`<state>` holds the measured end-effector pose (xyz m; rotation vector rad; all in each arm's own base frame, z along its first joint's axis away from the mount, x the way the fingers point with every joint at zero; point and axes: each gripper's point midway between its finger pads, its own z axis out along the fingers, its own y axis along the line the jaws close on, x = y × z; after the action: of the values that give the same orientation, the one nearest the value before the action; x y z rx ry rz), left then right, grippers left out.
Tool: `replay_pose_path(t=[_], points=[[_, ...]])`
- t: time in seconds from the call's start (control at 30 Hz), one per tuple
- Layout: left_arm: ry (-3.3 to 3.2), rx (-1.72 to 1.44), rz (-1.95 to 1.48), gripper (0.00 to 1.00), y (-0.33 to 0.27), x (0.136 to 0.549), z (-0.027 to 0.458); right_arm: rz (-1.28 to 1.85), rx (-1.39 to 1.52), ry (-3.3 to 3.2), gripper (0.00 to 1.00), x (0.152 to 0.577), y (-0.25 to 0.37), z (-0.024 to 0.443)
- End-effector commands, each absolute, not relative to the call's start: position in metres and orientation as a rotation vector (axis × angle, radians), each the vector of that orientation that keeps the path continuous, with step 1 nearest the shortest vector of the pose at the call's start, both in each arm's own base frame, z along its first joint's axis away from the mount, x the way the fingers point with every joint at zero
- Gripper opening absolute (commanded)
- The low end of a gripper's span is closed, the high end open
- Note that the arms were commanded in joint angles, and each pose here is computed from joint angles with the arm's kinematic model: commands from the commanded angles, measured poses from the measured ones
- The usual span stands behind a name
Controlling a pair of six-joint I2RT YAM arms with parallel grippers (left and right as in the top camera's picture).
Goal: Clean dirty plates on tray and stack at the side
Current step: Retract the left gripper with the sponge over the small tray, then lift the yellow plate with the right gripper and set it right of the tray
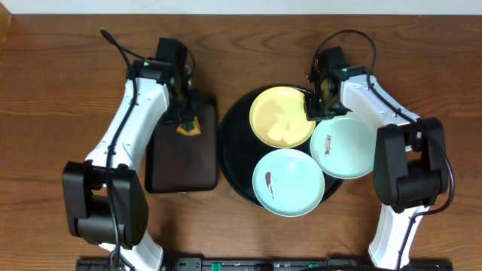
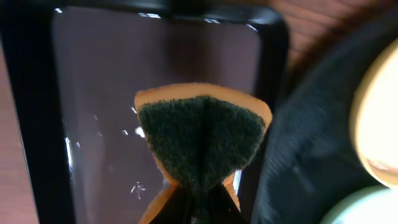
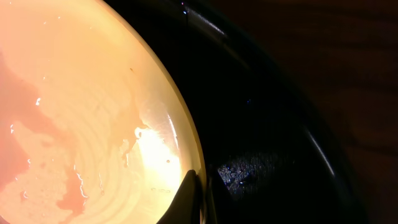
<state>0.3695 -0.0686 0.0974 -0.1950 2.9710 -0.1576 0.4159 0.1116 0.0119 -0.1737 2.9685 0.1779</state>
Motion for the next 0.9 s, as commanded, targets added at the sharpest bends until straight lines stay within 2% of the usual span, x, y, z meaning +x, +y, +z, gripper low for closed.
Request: replay_pose_path(t=[0.0,0.13,0.2,0.27,0.37,0.47,0.63,0.87], points=[[2.99,-0.18,-0.047,0.08,-0.055,0.362,0.077,0.156,-0.221,2.99,0.01,0.412,0.114,0.0],[2.996,-0.181,-0.044,0.08,-0.054,0.357,0.06,0.156,-0.221,2.989,0.01,0.412,0.114,0.0],[2.998,-0.181,-0.044,0.08,-0.053,0.355,0.056,0.156,-0.221,2.989,0.12,0.412,0.114,0.0],[2.997,-0.182,-0.032,0.08,-0.052,0.355,0.054,0.156,-0.221,2.989,0.15,0.412,0.114,-0.001],[2.991,-0.183,-0.011,0.08,-0.049,0.356,0.054,0.156,-0.221,2.988,0.14,0.411,0.114,-0.002],[2.986,-0.183,-0.014,0.08,-0.05,0.357,0.054,0.157,-0.221,2.981,0.01,0.411,0.113,-0.007],[2.987,-0.183,-0.013,0.08,-0.05,0.357,0.054,0.162,-0.221,2.958,0.01,0.415,0.115,-0.004],[2.987,-0.183,-0.013,0.08,-0.05,0.357,0.054,0.184,-0.271,2.775,0.01,0.444,0.121,0.07]])
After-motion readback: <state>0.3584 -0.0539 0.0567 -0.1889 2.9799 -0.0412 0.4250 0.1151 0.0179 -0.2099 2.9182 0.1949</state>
